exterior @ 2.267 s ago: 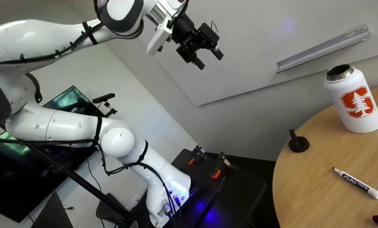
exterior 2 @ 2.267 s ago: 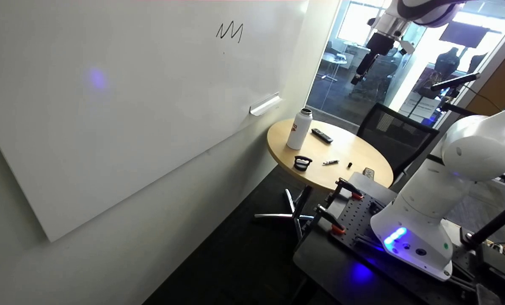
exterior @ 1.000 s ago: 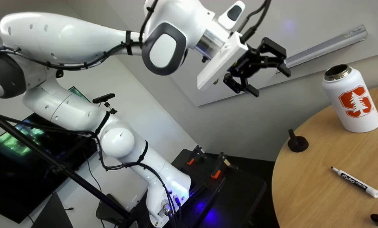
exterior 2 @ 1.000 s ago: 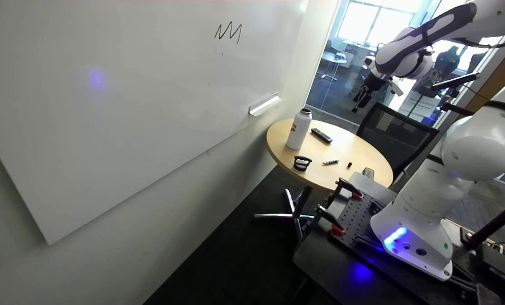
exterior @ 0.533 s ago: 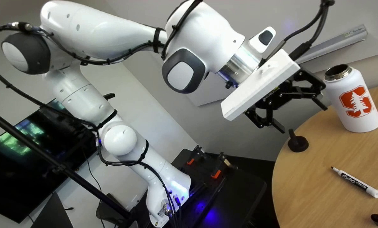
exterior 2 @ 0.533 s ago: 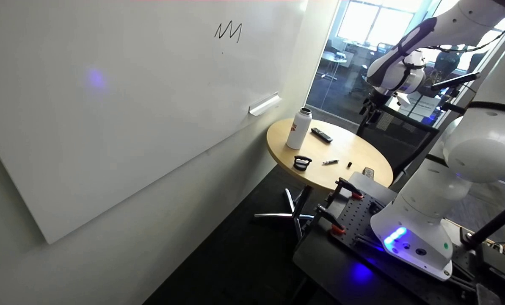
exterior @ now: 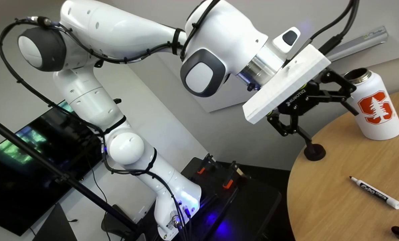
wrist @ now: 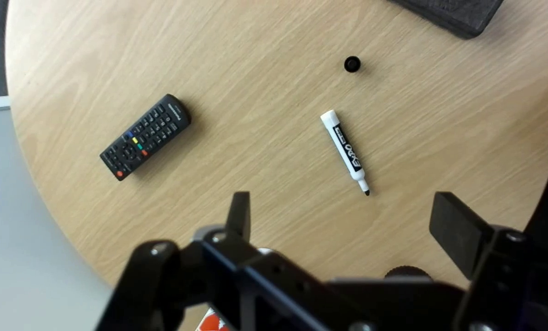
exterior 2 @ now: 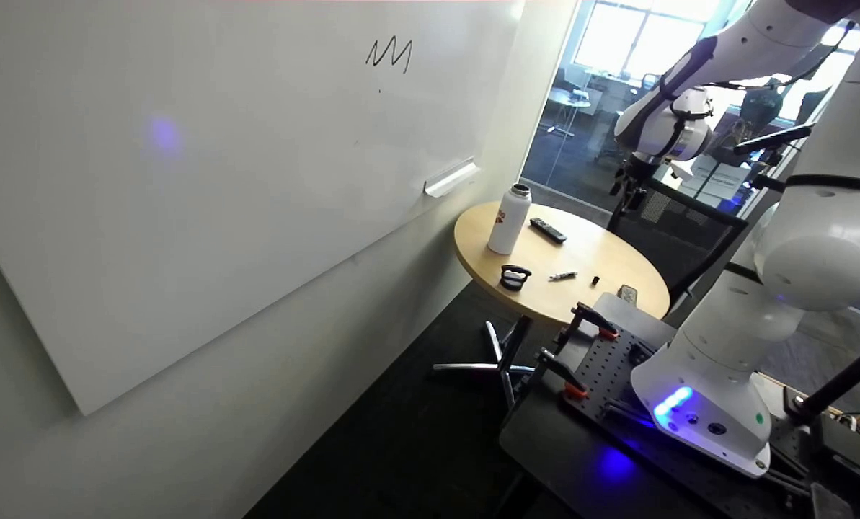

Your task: Use the marker to write on the board

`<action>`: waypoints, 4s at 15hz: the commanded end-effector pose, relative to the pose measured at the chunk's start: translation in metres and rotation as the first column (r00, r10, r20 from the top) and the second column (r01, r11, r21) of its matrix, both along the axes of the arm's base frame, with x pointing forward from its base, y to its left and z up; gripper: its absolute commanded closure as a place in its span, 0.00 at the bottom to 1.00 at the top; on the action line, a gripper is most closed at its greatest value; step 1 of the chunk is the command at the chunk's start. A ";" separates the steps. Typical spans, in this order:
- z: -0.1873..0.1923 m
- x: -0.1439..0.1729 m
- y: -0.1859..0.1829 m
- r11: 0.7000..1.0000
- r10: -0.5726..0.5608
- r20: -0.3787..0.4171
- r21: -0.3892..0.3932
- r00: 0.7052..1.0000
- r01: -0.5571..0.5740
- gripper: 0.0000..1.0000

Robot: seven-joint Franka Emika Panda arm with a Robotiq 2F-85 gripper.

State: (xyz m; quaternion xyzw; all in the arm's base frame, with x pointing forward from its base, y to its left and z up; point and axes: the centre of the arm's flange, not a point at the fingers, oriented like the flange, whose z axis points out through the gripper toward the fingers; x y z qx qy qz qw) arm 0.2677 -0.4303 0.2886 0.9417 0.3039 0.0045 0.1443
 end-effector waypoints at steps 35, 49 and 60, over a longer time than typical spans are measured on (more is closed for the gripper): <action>-0.230 0.030 -0.060 0.874 0.452 -0.158 0.278 0.878 -0.399 0.00; -0.250 0.049 -0.065 0.874 0.451 -0.131 0.265 0.883 -0.407 0.00; -0.260 0.060 -0.070 0.865 0.470 -0.143 0.269 0.871 -0.423 0.60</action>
